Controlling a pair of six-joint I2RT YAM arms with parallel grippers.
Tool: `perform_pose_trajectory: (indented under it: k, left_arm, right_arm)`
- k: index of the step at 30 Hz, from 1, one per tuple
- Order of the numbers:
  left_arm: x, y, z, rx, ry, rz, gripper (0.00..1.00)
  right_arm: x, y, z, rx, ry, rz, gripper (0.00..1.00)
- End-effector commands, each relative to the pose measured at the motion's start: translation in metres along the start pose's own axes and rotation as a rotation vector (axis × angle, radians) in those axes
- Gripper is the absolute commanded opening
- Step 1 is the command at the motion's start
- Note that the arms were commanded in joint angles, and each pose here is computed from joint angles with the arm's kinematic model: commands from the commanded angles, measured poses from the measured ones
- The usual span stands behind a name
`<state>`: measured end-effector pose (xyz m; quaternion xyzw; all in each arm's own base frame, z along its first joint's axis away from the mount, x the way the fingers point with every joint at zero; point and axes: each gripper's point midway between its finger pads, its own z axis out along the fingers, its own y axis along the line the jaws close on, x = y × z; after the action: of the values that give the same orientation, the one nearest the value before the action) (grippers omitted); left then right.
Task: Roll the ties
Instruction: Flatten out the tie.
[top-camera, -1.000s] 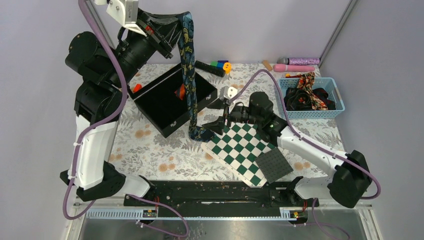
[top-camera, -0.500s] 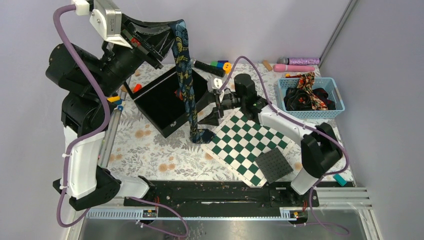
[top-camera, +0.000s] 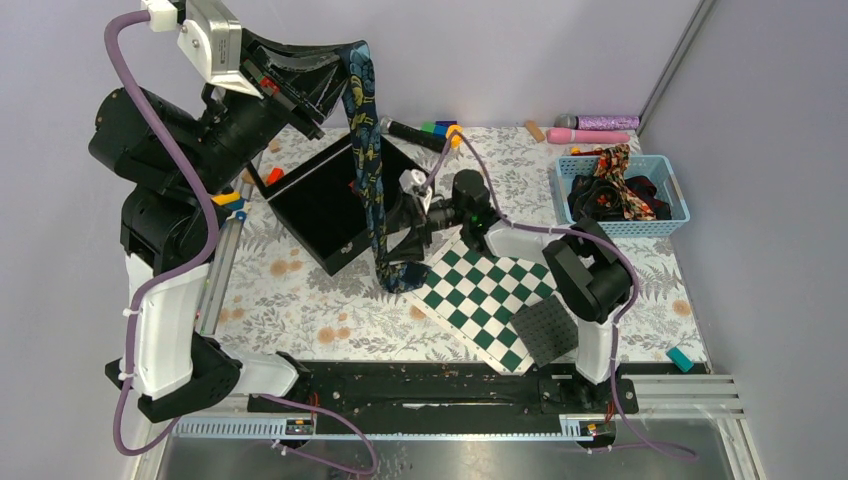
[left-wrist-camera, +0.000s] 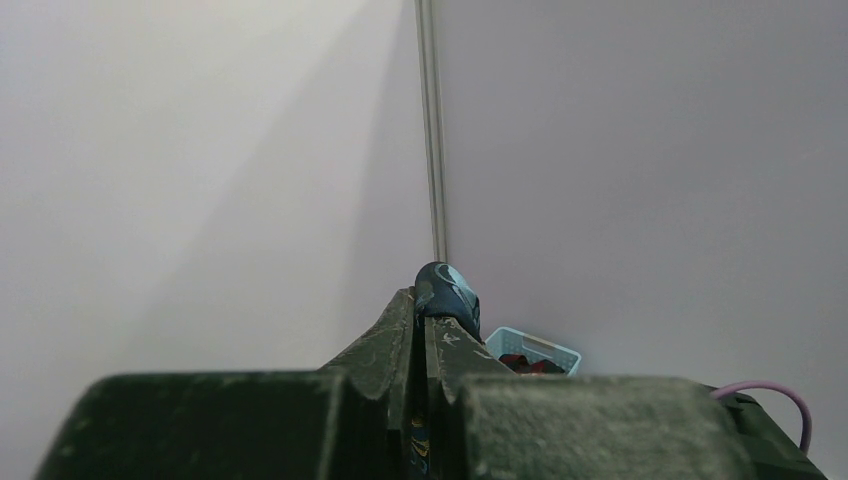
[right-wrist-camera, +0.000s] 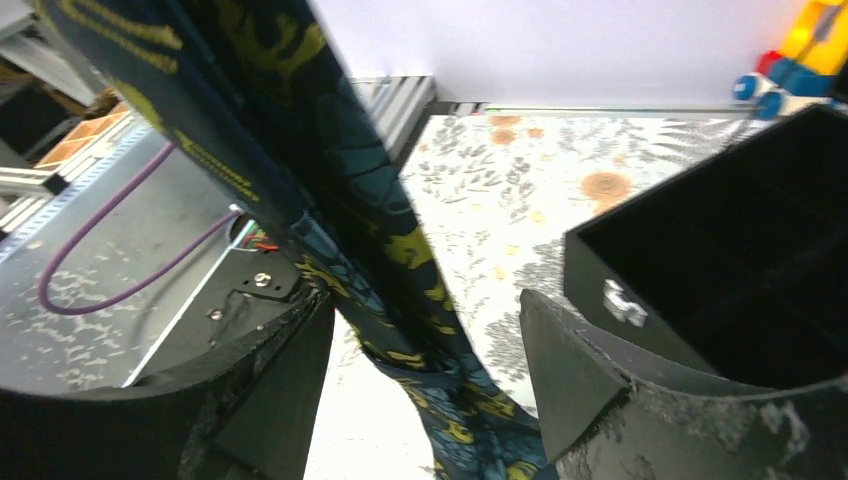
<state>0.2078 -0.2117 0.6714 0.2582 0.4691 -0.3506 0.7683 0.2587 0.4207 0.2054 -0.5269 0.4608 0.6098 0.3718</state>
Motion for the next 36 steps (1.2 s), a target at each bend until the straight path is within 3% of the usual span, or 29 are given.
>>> perform_pose_trajectory:
  k: [1, 15, 27, 33, 36]
  left_arm:
    - [-0.021, -0.005, -0.008, 0.02, -0.057, 0.033, 0.0]
    - [-0.02, -0.005, -0.009, 0.025, -0.052, 0.041, 0.0]
    - [-0.02, 0.002, -0.015, -0.006, -0.046, 0.067, 0.0]
    - [-0.023, 0.003, -0.017, -0.01, -0.052, 0.071, 0.0]
    - [-0.026, 0.005, -0.019, -0.021, -0.056, 0.078, 0.0]
  right_arm:
    - [-0.003, 0.033, 0.02, -0.124, -0.033, -0.046, 0.75]
    - [0.032, 0.041, 0.019, -0.127, -0.003, 0.01, 0.69]
    - [0.052, 0.067, 0.019, -0.135, 0.007, 0.043, 0.7]
    - [0.064, 0.068, 0.022, -0.126, 0.013, 0.066, 0.57]
    - [0.07, 0.069, 0.021, -0.122, 0.015, 0.072, 0.55]
